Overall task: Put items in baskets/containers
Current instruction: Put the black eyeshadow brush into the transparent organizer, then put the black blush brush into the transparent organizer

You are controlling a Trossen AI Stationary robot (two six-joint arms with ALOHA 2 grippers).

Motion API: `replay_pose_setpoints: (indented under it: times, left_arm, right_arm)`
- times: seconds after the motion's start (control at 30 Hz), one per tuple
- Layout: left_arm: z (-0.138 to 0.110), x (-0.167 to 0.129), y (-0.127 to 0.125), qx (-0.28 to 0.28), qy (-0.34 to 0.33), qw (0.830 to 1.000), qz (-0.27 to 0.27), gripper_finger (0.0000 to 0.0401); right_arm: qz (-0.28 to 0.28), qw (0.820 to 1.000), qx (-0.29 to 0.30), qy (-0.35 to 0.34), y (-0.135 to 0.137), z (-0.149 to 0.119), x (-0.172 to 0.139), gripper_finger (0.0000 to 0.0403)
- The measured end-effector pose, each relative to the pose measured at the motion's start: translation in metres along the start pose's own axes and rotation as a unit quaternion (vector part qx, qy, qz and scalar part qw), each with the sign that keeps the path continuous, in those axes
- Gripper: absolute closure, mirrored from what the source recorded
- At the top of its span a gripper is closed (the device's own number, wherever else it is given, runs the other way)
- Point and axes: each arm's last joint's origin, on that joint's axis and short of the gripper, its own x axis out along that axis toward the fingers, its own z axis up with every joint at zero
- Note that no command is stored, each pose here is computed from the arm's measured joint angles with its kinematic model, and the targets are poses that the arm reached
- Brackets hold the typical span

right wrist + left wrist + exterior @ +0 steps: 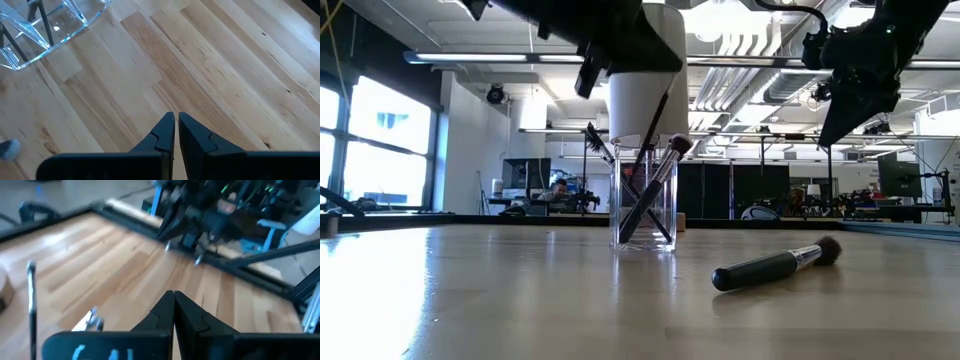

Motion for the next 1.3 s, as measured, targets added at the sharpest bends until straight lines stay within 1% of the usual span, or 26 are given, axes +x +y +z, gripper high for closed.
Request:
replay_pose_setpoints:
  times: [0.07,0.23,0.43,0.53,0.73,0.8,0.87,1.0,1.1,1.17,1.2,1.27,1.3]
  left_arm:
    - [-0.005,0.0,0.003,-0.006,0.011,1.0,0.006,0.0401]
    - [-0.007,0.0,0.006,-0.009,0.023,1.0,0.019,0.04]
    - [-0.005,0.004,0.012,-0.002,0.035,0.999,0.004,0.0395]
    - [-0.003,0.008,0.018,-0.007,0.048,0.999,-0.017,0.0371]
    - [0.002,0.014,0.03,-0.017,0.077,0.995,-0.059,0.0298]
    - [0.004,0.015,0.034,-0.008,0.082,0.994,-0.068,0.0282]
    - [0.01,0.011,0.035,0.015,0.091,0.993,-0.066,0.0276]
    - [0.041,-0.012,0.03,0.088,0.128,0.986,-0.053,0.0284]
    - [0.058,-0.032,0.032,0.12,0.161,0.979,-0.022,0.0303]
    - [0.066,-0.046,0.036,0.146,0.165,0.975,-0.012,0.033]
    - [0.067,-0.054,0.043,0.158,0.178,0.971,-0.003,0.035]
    - [0.068,-0.068,0.056,0.156,0.189,0.97,0.0,0.0386]
    - [0.065,-0.075,0.064,0.152,0.194,0.969,0.004,0.0392]
  right_arm:
    - [0.002,1.0,0.001,-0.002,0.0,0.0,0.0,0.0383]
    - [0.014,1.0,0.009,-0.015,0.003,0.003,0.0,0.0386]
    - [0.029,0.999,0.022,-0.031,0.006,0.006,0.0,0.0386]
    - [0.036,0.998,0.029,-0.038,0.007,0.008,-0.001,0.0386]
    - [0.047,0.996,0.059,-0.049,0.009,0.01,-0.001,0.0382]
    - [0.047,0.996,0.059,-0.05,0.009,0.011,-0.001,0.0384]
    - [0.051,0.996,0.058,-0.047,0.009,0.011,-0.001,0.0389]
    - [0.069,0.993,0.092,-0.04,0.011,0.011,-0.001,0.04]
    - [0.087,0.988,0.112,-0.055,0.018,0.012,-0.003,0.0401]
    - [0.111,0.985,0.113,-0.075,0.026,0.012,-0.006,0.0402]
    - [0.123,0.982,0.116,-0.083,0.032,0.013,-0.006,0.0402]
    - [0.145,0.975,0.134,-0.102,0.042,0.013,-0.007,0.0402]
    - [0.149,0.973,0.142,-0.107,0.048,0.011,-0.006,0.0402]
